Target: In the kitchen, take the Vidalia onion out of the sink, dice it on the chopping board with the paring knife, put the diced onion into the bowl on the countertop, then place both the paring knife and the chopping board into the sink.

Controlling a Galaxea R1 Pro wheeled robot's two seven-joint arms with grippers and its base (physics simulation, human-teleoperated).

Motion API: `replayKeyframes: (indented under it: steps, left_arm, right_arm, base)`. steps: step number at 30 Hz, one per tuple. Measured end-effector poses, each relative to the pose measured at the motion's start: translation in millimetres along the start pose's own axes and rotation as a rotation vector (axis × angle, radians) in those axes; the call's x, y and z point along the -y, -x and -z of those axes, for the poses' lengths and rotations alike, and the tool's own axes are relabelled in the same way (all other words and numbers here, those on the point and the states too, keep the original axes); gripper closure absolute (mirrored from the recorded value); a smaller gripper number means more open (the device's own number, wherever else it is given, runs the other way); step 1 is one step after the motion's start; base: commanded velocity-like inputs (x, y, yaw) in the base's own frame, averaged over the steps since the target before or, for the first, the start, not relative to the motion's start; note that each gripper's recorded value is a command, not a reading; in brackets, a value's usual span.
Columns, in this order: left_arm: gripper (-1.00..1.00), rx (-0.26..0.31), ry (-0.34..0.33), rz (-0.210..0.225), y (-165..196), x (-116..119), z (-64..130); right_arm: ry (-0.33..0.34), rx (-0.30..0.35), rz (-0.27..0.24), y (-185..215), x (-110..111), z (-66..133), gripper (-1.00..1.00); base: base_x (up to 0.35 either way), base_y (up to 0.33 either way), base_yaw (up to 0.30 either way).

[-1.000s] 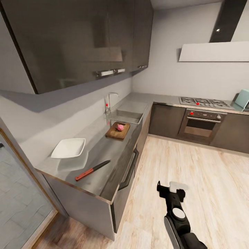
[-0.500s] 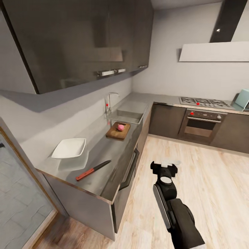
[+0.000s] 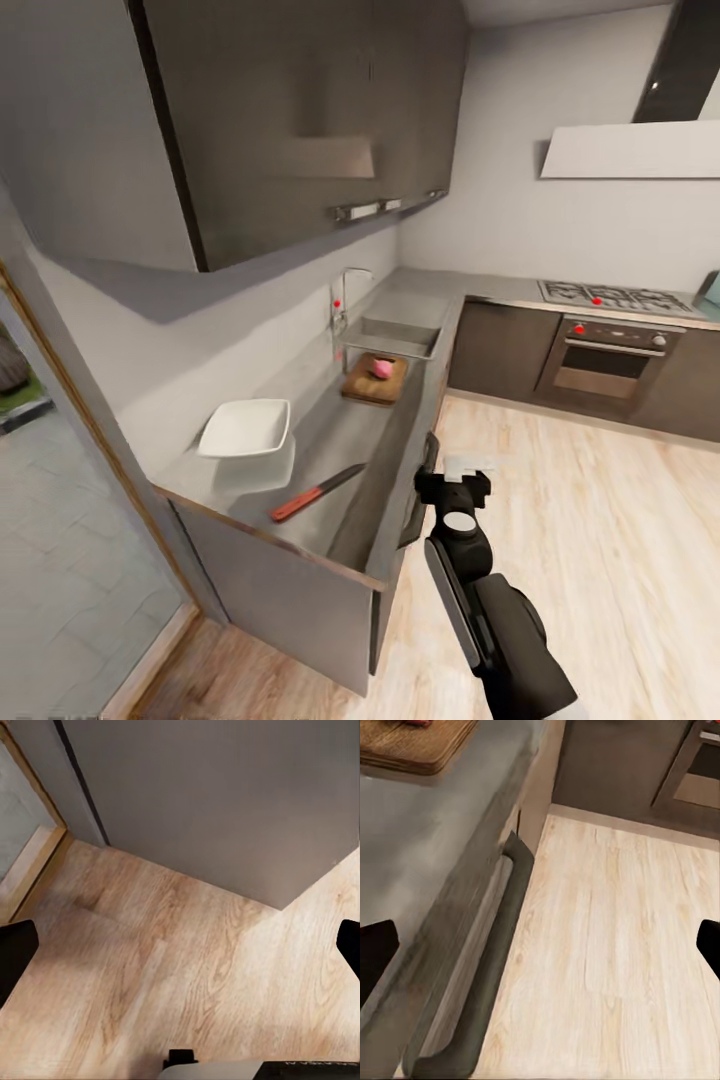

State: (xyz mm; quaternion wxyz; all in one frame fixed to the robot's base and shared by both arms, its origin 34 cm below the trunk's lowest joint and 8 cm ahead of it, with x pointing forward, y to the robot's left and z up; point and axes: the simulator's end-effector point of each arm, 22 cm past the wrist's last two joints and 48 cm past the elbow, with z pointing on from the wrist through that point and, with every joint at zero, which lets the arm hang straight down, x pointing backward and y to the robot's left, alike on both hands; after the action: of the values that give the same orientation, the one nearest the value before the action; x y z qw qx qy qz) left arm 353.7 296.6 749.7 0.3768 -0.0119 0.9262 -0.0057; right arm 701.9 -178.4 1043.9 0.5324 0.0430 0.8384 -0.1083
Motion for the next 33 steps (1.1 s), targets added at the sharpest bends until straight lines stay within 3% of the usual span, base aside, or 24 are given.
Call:
replayKeyframes:
  steps: [7,22,33]
  left_arm:
    - [-1.0,0.0,0.0,0.0,-0.3,0.2,0.0]
    - [-1.0,-0.003,0.001,-0.001,-1.7,0.1,0.0]
    - [-1.0,-0.009,0.001,0.0,-4.6,0.5,0.1]
  right_arm:
    - [0.001,-0.002,0.0,-0.8,-0.4,-0.2,-1.0]
    - [0.001,-0.004,0.0,-2.0,-0.8,-0.6,-1.0]
    - [0.029,-0.025,-0.031,-6.5,-7.0,-0.4,-1.0]
  base:
    - [0.0,0.167,0.267]
    - [0.0,0.01,0.284]
    - [0.0,0.0,0.284]
